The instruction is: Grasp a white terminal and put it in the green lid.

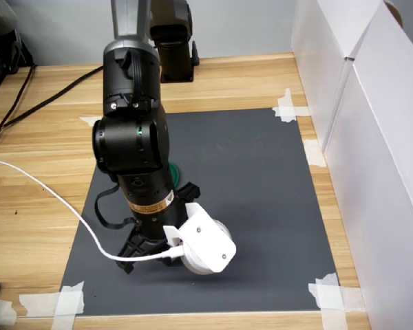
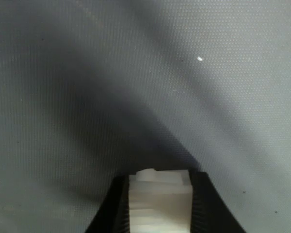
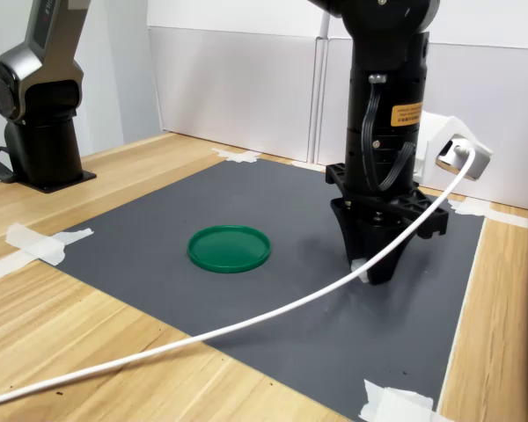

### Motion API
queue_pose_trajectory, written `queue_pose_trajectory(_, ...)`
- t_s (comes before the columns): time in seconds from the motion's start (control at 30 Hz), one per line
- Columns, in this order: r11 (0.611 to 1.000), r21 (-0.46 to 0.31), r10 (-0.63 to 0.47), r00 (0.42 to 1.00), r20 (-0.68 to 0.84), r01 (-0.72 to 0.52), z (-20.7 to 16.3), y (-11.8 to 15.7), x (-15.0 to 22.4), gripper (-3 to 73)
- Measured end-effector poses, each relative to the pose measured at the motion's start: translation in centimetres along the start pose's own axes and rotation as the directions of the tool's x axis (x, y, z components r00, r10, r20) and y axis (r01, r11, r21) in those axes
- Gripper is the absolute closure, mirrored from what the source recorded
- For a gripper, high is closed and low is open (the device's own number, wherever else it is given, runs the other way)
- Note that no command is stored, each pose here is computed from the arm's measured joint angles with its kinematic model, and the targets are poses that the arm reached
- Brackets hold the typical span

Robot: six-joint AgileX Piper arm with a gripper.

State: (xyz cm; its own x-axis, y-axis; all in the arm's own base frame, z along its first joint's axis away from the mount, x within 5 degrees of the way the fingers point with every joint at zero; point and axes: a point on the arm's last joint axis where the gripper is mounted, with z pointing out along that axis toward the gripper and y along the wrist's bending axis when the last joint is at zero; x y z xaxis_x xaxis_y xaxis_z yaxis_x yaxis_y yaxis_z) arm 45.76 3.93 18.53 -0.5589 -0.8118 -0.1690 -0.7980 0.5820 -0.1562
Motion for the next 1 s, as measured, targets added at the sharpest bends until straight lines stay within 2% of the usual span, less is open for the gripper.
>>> queue_pose_trajectory(0.1, 1.0, 0.008, 0.007, 1.0, 0.024, -0.007, -1.5, 0.1, -0.1, 42.1)
queue_pose_trajectory(0.27, 0.999, 0.035, 0.029, 0.997, 0.075, -0.031, -6.5, 0.6, -0.1, 42.1)
queue_pose_trajectory(0.57, 0.997, 0.068, 0.025, 0.994, 0.111, -0.032, -12.8, 3.3, 1.9, 42.1)
queue_pose_trajectory(0.8, 0.996, 0.085, 0.002, 0.993, 0.119, -0.012, -14.0, 6.1, 4.2, 42.1)
queue_pose_trajectory(1.0, 0.997, 0.071, -0.019, 0.995, 0.096, 0.012, -12.7, 8.2, 6.0, 42.1)
